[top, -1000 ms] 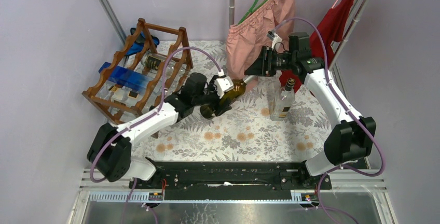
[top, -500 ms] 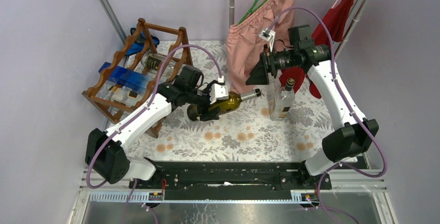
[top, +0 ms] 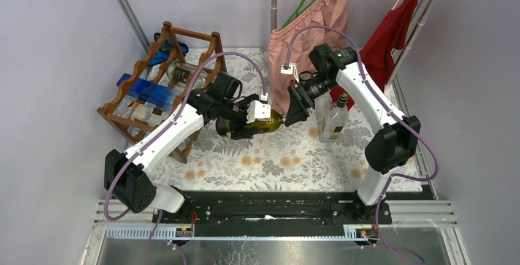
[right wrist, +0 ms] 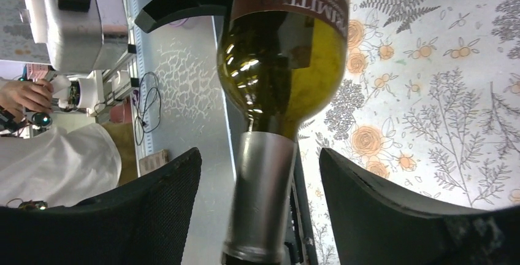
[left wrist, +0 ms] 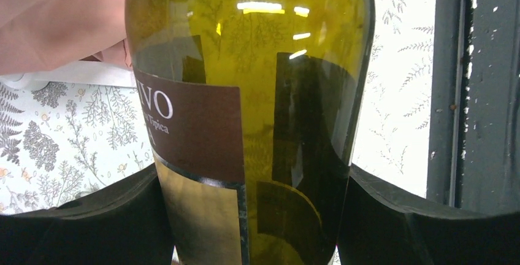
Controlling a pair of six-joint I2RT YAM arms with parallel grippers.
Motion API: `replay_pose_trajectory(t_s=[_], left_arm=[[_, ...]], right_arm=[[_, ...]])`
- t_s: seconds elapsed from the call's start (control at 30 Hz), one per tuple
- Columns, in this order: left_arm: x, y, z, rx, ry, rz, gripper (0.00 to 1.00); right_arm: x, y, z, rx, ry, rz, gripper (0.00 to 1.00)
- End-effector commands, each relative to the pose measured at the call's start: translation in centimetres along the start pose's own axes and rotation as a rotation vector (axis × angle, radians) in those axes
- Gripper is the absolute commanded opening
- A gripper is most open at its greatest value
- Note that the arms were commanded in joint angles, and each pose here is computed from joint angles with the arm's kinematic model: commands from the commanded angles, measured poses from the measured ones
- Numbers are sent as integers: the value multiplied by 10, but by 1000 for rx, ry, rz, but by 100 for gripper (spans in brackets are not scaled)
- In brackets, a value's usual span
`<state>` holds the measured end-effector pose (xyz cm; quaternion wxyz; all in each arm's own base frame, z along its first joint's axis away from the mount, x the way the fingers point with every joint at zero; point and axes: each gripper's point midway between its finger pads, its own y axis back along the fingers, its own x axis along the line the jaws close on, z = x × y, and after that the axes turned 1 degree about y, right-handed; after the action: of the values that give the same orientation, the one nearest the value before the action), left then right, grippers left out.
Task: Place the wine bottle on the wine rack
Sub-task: Pick up the wine bottle from the center of the board.
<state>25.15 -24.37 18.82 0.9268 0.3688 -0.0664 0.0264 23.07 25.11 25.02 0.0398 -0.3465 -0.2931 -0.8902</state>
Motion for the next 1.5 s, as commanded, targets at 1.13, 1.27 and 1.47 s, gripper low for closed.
replay_pose_trajectory(t_s=[1.13, 1.27, 1.47], left_arm=[[25, 31, 41, -129, -99, 236, 97], [24, 34, 46, -147, -87, 239, 99], [28, 51, 62, -182, -104, 280, 99]], right_arm=[[56, -16, -7, -21, -96, 195, 0], [61, -15, -5, -43, -127, 233, 0], [62, -12, -3, -68, -168, 265, 0]])
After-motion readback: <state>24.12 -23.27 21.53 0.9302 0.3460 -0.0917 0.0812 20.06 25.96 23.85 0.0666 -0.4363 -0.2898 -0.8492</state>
